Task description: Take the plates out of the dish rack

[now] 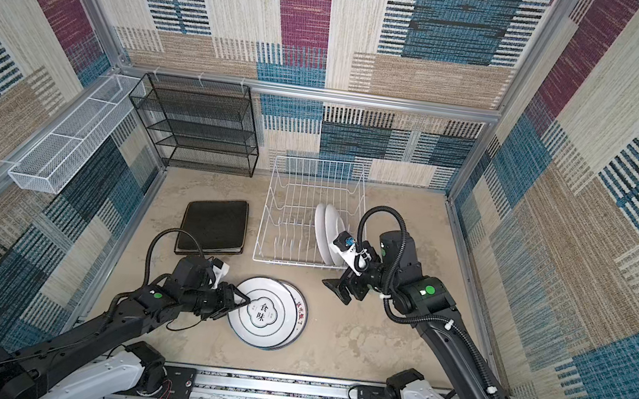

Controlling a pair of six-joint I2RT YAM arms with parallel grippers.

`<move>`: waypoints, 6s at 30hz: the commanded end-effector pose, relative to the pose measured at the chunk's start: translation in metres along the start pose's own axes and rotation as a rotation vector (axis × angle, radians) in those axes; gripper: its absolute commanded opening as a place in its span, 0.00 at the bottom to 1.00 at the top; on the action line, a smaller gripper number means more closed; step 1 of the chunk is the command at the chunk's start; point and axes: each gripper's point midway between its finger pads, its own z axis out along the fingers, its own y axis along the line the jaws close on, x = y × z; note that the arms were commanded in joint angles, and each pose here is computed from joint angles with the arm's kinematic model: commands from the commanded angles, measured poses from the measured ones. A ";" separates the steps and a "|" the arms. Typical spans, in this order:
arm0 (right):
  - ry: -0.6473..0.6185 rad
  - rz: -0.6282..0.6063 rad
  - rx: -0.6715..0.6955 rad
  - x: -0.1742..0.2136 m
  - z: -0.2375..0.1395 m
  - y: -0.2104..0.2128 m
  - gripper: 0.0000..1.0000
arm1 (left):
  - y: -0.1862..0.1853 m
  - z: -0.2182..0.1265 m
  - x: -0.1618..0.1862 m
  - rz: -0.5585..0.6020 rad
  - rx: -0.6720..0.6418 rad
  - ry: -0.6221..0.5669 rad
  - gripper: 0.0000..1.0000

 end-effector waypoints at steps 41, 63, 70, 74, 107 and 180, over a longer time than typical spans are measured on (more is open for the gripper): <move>-0.084 -0.007 0.045 -0.019 -0.008 -0.006 0.99 | 0.017 0.005 -0.010 0.007 -0.182 0.039 0.63; -0.182 0.111 0.247 -0.038 -0.025 -0.038 0.99 | -0.019 -0.028 -0.027 0.073 -0.161 -0.047 0.66; -0.266 0.255 0.308 -0.054 -0.036 -0.052 0.99 | -0.083 -0.078 -0.053 0.167 -0.092 -0.161 0.70; -0.255 0.306 0.283 -0.054 -0.031 -0.051 0.99 | -0.124 -0.101 -0.069 0.230 -0.031 -0.216 0.72; -0.168 0.438 0.376 -0.027 -0.034 -0.063 0.99 | -0.228 0.053 -0.147 0.398 -0.001 -0.045 0.81; -0.201 0.389 0.456 -0.023 -0.044 -0.070 0.99 | -0.253 0.139 -0.134 0.305 0.109 0.129 0.00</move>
